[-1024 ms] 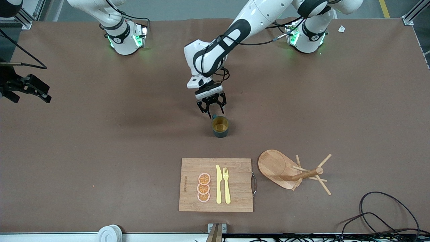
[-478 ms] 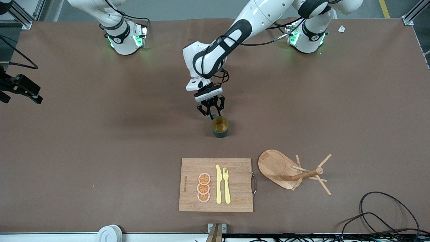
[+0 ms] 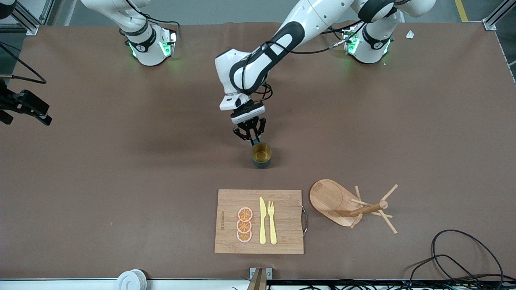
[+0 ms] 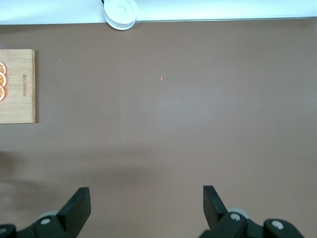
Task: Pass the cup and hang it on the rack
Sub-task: 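Lower the left gripper onto the teal mug and grasp it, then lift the teal mug with the left gripper toward the wooden rack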
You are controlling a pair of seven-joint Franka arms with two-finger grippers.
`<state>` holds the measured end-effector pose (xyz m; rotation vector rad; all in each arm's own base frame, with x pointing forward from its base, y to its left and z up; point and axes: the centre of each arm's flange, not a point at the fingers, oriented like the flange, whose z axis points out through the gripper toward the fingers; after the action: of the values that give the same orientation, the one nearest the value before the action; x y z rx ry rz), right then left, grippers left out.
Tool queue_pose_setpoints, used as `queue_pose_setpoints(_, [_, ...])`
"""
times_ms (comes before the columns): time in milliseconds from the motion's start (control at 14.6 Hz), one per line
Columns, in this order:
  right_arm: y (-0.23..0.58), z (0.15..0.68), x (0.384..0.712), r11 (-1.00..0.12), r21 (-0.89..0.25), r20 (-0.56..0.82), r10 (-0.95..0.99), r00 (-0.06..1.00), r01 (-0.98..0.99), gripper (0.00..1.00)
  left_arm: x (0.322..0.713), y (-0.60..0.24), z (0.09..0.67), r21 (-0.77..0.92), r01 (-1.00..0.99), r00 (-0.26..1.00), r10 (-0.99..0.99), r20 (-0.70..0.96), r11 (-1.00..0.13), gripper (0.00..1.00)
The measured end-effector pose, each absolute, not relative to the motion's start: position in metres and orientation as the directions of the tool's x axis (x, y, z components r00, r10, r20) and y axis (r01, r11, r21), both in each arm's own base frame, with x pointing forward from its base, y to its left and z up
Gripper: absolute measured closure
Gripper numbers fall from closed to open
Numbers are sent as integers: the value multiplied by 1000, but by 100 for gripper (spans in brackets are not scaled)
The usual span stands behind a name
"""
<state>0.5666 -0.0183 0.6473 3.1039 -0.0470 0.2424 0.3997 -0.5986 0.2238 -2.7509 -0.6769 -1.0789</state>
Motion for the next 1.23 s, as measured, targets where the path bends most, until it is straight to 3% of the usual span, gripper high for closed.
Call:
queue_pose_setpoints(614, [-20, 653, 567, -999, 26, 167, -30, 985, -35, 0, 524, -532, 404, 200, 673, 639, 696, 328, -712, 79])
queue_pose_setpoints(956, [-21, 658, 567, -999, 26, 178, -31, 984, -37, 0, 574, -443, 510, 272, 745, 625, 780, 36, -609, 79])
queue_pose_setpoints(1229, [-22, 665, 567, -999, 26, 191, -34, 981, -40, 0, 617, -350, 543, 276, 806, 576, 802, -161, -523, 79])
